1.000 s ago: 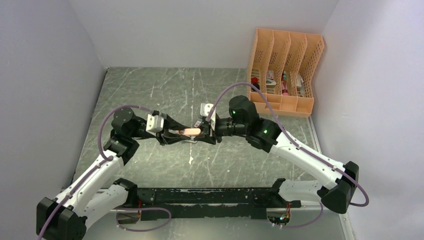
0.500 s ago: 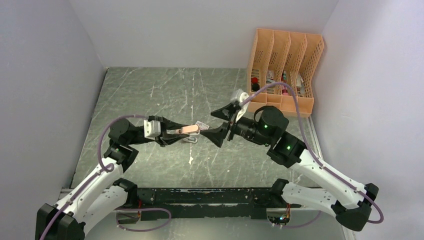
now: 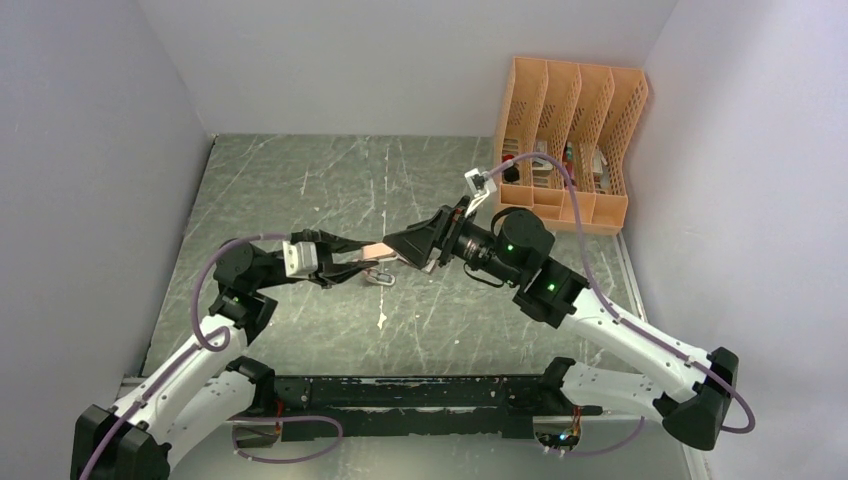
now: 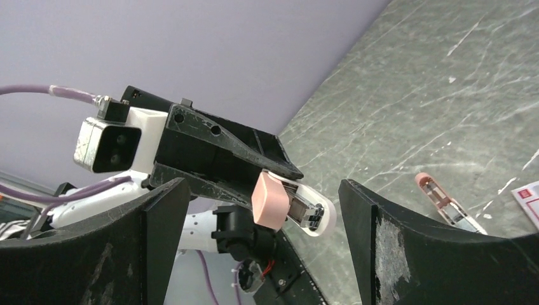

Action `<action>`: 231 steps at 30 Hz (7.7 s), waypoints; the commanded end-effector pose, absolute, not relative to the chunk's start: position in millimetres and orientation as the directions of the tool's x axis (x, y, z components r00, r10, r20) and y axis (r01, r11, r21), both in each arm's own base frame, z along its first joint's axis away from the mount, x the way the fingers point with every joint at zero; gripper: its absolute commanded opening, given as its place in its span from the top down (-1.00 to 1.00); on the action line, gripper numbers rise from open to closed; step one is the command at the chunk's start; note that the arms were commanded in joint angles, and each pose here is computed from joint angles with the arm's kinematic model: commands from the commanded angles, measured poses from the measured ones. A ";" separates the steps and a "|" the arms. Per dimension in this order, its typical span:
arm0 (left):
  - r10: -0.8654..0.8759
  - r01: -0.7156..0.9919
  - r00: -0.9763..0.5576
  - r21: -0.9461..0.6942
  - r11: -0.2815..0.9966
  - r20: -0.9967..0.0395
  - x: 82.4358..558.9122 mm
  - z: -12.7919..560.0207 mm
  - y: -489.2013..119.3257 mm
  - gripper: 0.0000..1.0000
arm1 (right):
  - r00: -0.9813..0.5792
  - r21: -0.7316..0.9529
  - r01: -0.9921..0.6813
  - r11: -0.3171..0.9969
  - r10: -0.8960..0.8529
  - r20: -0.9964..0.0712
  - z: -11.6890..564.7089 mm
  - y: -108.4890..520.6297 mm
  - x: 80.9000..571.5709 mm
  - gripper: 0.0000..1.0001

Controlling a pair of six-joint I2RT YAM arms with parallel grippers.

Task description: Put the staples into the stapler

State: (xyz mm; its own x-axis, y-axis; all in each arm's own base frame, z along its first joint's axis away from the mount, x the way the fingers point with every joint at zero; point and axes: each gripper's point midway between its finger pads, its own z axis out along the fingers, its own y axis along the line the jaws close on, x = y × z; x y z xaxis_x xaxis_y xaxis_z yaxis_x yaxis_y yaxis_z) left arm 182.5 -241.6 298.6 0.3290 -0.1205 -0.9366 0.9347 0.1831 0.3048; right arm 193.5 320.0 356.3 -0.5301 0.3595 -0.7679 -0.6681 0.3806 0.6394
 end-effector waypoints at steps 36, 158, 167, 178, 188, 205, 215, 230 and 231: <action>-0.188 0.894 0.442 0.415 0.169 -0.877 175.8 331.7 -243.9 0.86 | -0.727 0.803 -0.568 0.184 0.346 -0.593 327.7 334.8 189.5 0.56; -0.165 0.907 0.416 0.395 0.146 -0.894 183.4 319.9 -248.6 0.86 | -0.669 0.742 -0.658 0.128 0.355 -0.653 346.6 345.9 191.3 0.81; -0.153 0.907 0.416 0.397 0.143 -0.896 184.8 319.8 -249.0 0.86 | -0.666 0.737 -0.663 0.130 0.348 -0.660 350.9 347.7 192.2 -0.56; -0.148 0.906 0.418 0.398 0.146 -0.896 185.6 319.9 -248.8 0.86 | -0.677 0.739 -0.660 0.133 0.321 -0.662 345.0 350.7 191.2 0.54; -0.145 0.906 0.415 0.395 0.151 -0.898 185.0 317.7 -247.9 0.86 | -0.667 0.733 -0.660 0.165 0.320 -0.673 341.3 349.7 192.4 0.90; -0.146 0.905 0.417 0.395 0.158 -0.897 188.1 318.8 -248.6 0.86 | -0.617 0.690 -0.695 0.203 0.324 -0.717 345.9 345.6 195.3 -0.99; -0.144 0.902 0.422 0.399 0.164 -0.895 192.1 320.1 -249.7 0.86 | -0.611 0.692 -0.682 0.236 0.336 -0.717 338.9 341.0 198.0 1.00; -0.130 0.905 0.411 0.387 0.173 -0.902 189.5 315.1 -246.9 0.86 | -0.514 0.666 -0.687 0.292 0.452 -0.729 353.5 316.1 206.3 -0.48; -0.130 0.905 0.413 0.389 0.175 -0.902 189.2 314.9 -246.4 0.86 | -0.503 0.662 -0.687 0.301 0.461 -0.731 355.6 313.8 207.4 -0.52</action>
State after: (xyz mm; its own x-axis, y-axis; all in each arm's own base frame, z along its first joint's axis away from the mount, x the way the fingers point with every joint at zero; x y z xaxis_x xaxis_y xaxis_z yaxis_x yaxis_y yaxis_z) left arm 191.3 -248.5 299.3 0.3465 -0.1162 -0.9308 0.9318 0.1574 0.3272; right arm 201.7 326.6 340.5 -0.5802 0.3939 -0.7129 -0.6674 0.2718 0.6933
